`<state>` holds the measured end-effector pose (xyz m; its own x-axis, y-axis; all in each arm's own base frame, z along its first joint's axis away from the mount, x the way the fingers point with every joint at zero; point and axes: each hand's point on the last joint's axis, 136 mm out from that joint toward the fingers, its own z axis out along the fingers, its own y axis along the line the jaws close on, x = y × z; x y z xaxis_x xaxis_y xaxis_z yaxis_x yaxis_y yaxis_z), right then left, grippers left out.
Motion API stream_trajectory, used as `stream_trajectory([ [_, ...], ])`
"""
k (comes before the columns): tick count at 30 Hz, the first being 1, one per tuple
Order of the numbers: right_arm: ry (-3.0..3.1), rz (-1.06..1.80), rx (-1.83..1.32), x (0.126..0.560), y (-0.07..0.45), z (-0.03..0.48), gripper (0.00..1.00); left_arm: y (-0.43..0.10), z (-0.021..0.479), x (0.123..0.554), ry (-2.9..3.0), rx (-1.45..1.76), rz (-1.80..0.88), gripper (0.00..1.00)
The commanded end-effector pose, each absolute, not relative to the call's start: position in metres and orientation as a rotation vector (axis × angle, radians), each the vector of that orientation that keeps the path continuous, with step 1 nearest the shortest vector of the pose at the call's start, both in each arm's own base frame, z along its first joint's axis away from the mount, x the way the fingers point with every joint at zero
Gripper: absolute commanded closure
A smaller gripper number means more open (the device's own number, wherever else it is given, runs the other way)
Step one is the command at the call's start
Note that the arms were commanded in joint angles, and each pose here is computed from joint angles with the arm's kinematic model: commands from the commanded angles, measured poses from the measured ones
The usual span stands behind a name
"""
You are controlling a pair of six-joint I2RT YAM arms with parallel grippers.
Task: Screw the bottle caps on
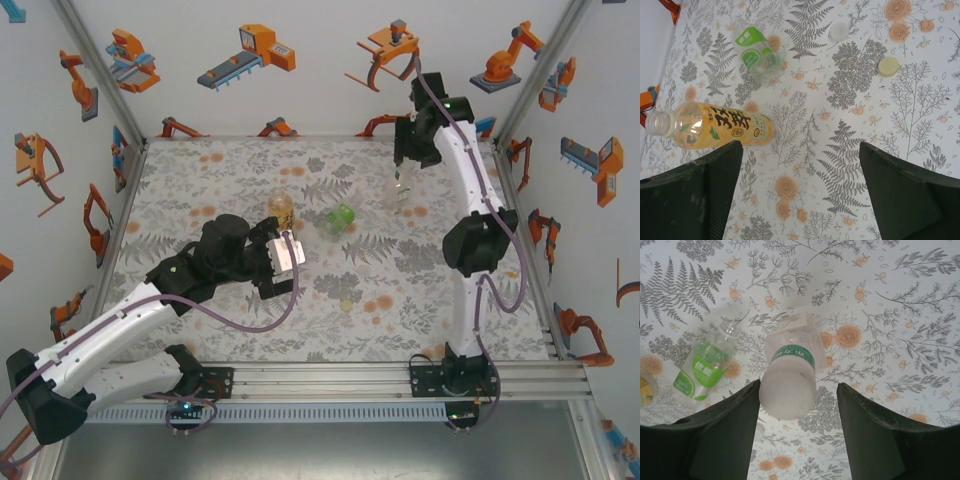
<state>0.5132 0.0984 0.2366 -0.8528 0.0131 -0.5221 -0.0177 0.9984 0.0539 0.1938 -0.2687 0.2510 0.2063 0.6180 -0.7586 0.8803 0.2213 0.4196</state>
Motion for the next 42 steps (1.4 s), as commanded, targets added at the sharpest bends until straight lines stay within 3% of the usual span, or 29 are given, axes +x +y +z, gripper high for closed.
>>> stream_trajectory([
  [1,2.526,0.111,-0.002,0.495,0.101,0.274,0.41,-0.270,0.259,0.193,1.488,1.468,-0.337,0.10],
  [13,2.436,0.089,0.131,0.461,0.124,0.282,0.37,-0.269,0.262,0.195,1.486,1.443,-0.334,0.09],
  [19,2.339,0.017,0.210,0.444,0.165,0.282,0.31,-0.267,0.265,0.198,1.484,1.426,-0.315,0.09],
  [31,2.416,0.076,0.530,0.453,0.224,0.194,0.29,-0.262,0.268,0.199,1.477,1.410,-0.289,0.08],
  [42,2.520,0.077,0.577,0.463,0.246,0.128,0.23,-0.266,0.266,0.196,1.479,1.427,-0.313,0.08],
])
